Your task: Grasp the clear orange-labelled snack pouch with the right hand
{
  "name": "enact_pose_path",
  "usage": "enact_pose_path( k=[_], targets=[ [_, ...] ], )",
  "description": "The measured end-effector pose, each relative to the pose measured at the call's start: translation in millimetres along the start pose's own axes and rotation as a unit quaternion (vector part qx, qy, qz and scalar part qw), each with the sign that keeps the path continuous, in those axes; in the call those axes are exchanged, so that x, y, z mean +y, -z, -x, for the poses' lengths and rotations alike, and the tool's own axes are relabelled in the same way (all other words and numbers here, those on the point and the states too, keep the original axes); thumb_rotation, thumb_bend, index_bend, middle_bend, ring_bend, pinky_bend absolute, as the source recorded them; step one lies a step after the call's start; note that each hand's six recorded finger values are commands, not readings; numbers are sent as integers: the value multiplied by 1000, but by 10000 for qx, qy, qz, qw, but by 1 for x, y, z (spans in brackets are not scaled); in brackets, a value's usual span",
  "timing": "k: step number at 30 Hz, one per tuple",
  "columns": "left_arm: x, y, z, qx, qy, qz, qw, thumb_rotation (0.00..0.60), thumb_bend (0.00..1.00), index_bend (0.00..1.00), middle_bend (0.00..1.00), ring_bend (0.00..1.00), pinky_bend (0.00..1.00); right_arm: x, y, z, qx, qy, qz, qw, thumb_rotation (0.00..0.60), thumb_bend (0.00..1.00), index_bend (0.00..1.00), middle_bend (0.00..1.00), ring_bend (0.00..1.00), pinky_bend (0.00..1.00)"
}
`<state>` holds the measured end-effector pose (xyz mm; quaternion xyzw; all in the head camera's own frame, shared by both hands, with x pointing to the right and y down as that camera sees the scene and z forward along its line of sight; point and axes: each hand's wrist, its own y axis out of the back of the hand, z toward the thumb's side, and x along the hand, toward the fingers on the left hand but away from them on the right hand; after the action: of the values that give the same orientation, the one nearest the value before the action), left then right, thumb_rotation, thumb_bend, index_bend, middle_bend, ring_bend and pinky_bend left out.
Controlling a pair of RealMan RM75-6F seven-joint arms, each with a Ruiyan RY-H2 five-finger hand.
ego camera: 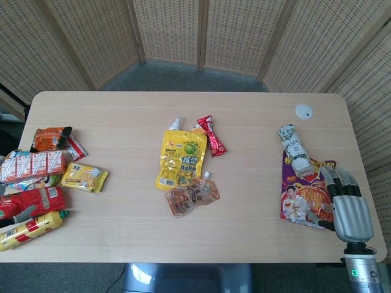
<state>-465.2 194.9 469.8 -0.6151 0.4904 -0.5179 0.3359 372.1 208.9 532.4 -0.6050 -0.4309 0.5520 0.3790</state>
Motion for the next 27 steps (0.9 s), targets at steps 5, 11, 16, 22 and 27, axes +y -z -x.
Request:
enact_pose_path(
  k=[5, 11, 16, 22, 27],
  targets=[
    [-3, 0, -2, 21, 19, -12, 10000, 389, 0, 0, 0, 0, 0, -10, -10, 2, 270, -221, 30, 9994, 600, 0, 0, 0, 0, 0],
    [-5, 4, -6, 84, 46, -29, 10000, 390, 0, 0, 0, 0, 0, -26, -30, 16, 843, -664, -48, 9942, 600, 1, 0, 0, 0, 0],
    [-7, 7, -8, 149, 58, -40, 9999, 387, 0, 0, 0, 0, 0, -42, -52, 29, 1462, -1260, -139, 9811, 600, 77, 0, 0, 0, 0],
    [-9, 11, -10, 207, 90, -69, 9997, 390, 0, 0, 0, 0, 0, -60, -94, 41, 2442, -1922, -255, 9502, 600, 119, 0, 0, 0, 0],
    [-11, 14, -12, 257, 106, -84, 9996, 388, 0, 0, 0, 0, 0, -73, -119, 45, 2950, -2157, -519, 9294, 600, 140, 0, 0, 0, 0]
  ],
)
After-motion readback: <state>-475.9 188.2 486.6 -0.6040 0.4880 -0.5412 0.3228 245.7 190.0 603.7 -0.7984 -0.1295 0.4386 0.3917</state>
